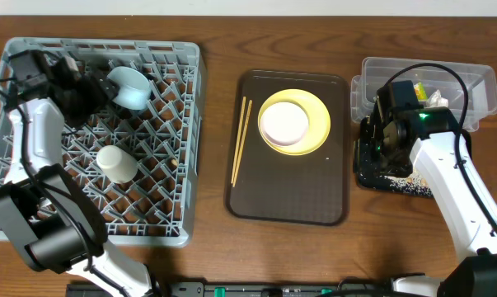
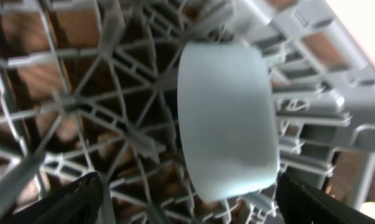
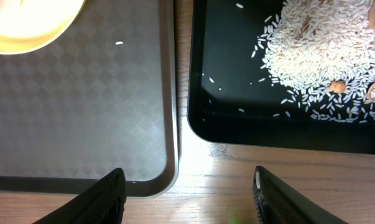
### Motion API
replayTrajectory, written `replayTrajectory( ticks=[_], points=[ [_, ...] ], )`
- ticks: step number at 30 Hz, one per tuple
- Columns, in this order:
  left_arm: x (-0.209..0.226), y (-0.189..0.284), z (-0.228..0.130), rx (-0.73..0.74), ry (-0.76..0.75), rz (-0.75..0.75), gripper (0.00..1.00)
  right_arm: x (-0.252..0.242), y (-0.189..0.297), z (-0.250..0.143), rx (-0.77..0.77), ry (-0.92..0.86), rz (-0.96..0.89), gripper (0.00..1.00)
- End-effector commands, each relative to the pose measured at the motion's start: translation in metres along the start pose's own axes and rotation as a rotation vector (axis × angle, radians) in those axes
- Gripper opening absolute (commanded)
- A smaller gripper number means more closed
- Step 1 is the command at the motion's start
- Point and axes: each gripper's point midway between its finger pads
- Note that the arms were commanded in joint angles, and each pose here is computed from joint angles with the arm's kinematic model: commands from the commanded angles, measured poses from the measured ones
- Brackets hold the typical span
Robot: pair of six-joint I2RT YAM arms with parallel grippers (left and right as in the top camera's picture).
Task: Sort waste into correct bins and load items into the dishwasher
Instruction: 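Reach the left gripper to the pink bowl on the plate and grip it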
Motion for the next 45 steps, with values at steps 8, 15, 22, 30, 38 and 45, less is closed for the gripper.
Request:
replayTrajectory(
  ticks=[8, 15, 22, 30, 38, 45],
  points=[
    [-0.077, 0.052, -0.008, -0.052, -0.268, 0.128, 0.91, -0.003, 0.002, 0.004, -0.012, -0.01, -0.006, 0.65],
    [-0.169, 0.052, -0.049, -0.006, -0.487, 0.027, 0.91, -0.002, 0.002, 0.004, -0.013, -0.011, -0.006, 0.67],
    [-0.259, 0.03, -0.11, 0.066, -0.717, -0.108, 0.91, -0.01, 0.003, 0.003, -0.013, -0.062, -0.04, 0.7],
    [-0.327, -0.008, -0.178, 0.131, -0.898, -0.212, 0.91, -0.045, 0.007, -0.007, 0.0, -0.23, -0.199, 0.7],
    [-0.371, -0.046, -0.236, 0.158, -1.012, -0.291, 0.91, -0.064, 0.009, -0.007, 0.004, -0.286, -0.249, 0.71],
    [-0.375, -0.084, -0.273, 0.215, -1.055, -0.293, 0.86, -0.068, 0.01, -0.006, 0.007, -0.3, -0.251, 0.71]
  ],
)
Point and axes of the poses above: each gripper's point midway between its finger pads, its own y axis back along the fingers, its own x axis along the line the jaws close on, z = x × y, and after that the axes turned 12 degrees about -y, right-handed
